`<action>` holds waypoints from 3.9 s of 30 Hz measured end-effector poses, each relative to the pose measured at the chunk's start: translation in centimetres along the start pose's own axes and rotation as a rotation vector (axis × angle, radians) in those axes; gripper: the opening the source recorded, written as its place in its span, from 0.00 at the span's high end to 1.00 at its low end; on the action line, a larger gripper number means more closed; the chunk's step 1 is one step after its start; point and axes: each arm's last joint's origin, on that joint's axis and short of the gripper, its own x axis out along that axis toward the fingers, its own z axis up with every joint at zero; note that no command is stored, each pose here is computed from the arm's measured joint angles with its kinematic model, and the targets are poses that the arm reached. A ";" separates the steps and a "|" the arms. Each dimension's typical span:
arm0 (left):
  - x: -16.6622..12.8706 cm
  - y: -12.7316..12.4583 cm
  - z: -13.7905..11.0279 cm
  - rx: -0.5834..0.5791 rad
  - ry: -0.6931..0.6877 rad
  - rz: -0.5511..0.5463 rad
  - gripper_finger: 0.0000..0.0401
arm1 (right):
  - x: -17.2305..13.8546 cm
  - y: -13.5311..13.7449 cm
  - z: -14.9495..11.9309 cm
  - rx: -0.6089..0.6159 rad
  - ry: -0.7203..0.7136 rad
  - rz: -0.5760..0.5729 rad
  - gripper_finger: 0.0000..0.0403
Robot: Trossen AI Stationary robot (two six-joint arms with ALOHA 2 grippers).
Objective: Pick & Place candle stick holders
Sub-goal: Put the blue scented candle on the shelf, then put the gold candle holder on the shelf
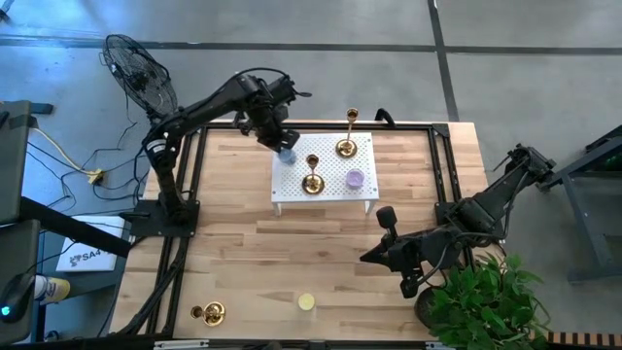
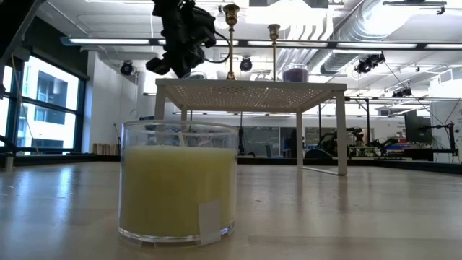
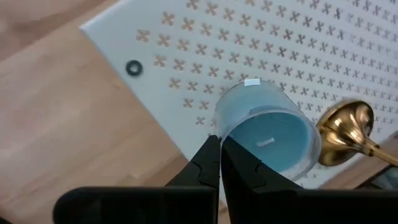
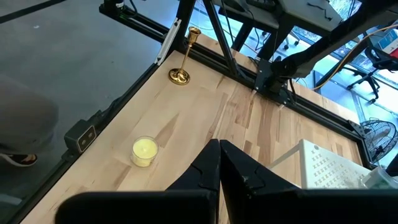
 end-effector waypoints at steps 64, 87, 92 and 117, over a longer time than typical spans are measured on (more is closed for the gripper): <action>-12.6 -0.4 -11.3 0.155 -0.402 -0.138 0.78 | 0.0 -0.1 -0.5 -0.004 0.053 -0.030 1.00; -12.8 -6.2 -29.5 0.516 -0.691 -0.171 0.78 | 0.0 0.0 -0.9 0.007 0.091 -0.037 1.00; -10.2 -6.9 -32.2 0.536 -0.623 -0.141 0.78 | -0.1 0.0 -1.0 0.003 0.099 -0.038 1.00; -1.4 -5.9 -43.7 0.388 -0.613 -0.166 0.78 | 2.5 -0.1 -3.8 -0.056 0.115 -0.083 1.00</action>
